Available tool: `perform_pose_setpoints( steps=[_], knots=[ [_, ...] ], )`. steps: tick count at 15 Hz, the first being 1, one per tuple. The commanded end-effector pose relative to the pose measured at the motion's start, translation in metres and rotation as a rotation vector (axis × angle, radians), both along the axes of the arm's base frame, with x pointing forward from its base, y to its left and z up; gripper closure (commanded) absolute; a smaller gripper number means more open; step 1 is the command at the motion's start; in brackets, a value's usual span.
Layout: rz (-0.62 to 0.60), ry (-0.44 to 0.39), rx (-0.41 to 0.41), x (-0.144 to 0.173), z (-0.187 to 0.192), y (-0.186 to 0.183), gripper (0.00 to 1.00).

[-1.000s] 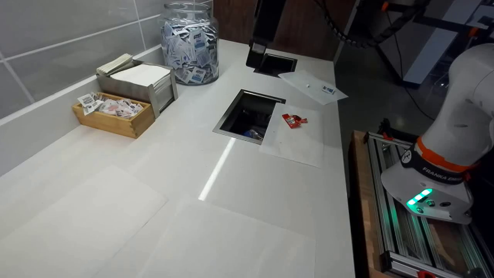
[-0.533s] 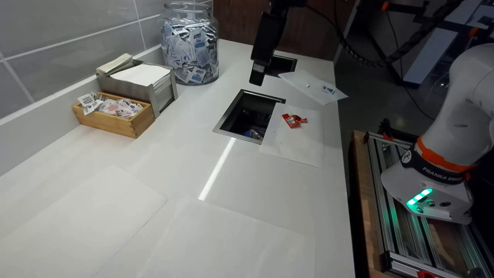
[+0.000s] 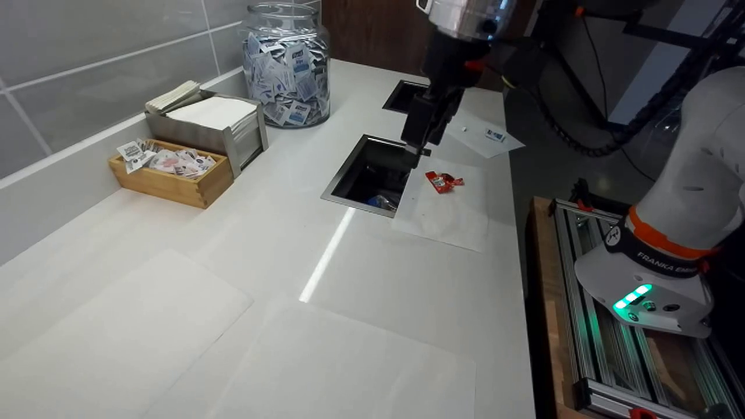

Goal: Remove a red sachet from the paper and drop it in the cabinet waste bin opening

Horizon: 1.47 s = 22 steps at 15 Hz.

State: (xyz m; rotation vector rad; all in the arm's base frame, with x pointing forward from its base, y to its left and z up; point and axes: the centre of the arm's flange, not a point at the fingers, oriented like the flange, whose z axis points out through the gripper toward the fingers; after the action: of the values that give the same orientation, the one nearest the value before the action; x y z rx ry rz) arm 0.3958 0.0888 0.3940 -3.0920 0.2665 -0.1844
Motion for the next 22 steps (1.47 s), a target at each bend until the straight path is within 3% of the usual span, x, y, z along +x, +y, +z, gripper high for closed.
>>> perform_pose_setpoints(
  steps=[1,4,7,11,18,22],
  knots=[
    [-0.010,-0.009,-0.001,-0.003,-0.006,-0.005,0.00],
    [-0.016,-0.015,-0.002,-0.007,-0.009,-0.009,0.00],
    [-0.175,0.010,0.100,-0.005,-0.020,-0.044,0.00],
    [-0.363,0.067,0.169,-0.006,-0.033,-0.078,0.00],
    [-0.711,0.138,0.087,-0.014,-0.069,-0.123,0.00],
    [-0.777,0.183,0.074,-0.019,-0.086,-0.136,0.00]
  ],
)
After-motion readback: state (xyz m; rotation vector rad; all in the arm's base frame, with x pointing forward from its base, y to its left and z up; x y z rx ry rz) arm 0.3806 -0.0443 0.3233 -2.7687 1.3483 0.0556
